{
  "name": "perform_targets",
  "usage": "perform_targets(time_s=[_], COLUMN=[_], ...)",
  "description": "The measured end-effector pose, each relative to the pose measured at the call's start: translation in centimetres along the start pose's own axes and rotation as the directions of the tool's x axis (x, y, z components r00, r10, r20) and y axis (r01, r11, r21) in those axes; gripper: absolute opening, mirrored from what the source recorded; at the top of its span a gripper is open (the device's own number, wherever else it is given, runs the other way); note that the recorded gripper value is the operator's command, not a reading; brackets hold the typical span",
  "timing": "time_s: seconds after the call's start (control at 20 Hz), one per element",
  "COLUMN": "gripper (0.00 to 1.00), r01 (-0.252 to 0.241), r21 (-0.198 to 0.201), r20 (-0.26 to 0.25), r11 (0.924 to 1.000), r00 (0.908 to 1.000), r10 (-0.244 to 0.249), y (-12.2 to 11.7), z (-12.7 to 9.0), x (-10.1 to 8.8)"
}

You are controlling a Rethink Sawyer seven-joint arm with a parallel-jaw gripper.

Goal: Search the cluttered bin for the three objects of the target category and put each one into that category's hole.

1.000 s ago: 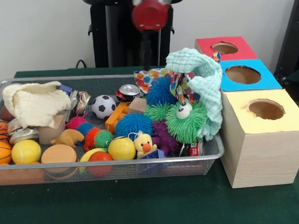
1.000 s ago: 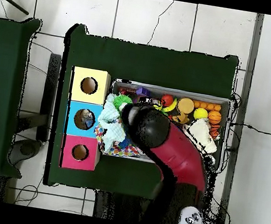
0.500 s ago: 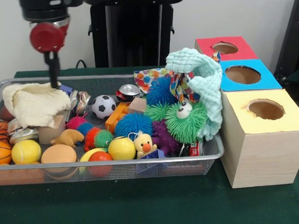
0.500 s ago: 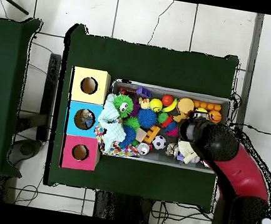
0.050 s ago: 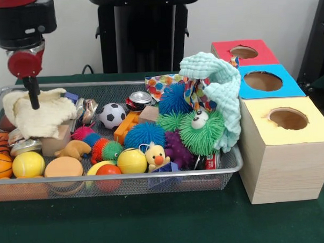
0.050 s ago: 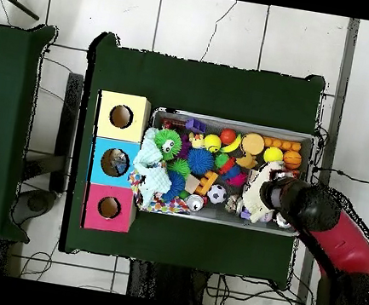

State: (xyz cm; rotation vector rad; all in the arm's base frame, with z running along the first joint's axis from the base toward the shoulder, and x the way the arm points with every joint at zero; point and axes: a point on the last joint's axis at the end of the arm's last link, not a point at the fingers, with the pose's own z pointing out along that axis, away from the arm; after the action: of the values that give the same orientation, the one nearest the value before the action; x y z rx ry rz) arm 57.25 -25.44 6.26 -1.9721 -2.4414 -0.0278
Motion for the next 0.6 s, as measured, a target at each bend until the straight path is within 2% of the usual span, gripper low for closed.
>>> perform_targets(time_s=[0.15, 0.6], gripper=[1.0, 1.0], r01=[0.008, 0.037], r21=[0.004, -0.001], r20=[-0.019, -0.117], r11=[1.0, 0.9993], r00=[0.9998, 0.9925], r10=[-0.008, -0.037], y=[-0.3, -1.5], z=[1.0, 4.7], x=[0.3, 3.1])
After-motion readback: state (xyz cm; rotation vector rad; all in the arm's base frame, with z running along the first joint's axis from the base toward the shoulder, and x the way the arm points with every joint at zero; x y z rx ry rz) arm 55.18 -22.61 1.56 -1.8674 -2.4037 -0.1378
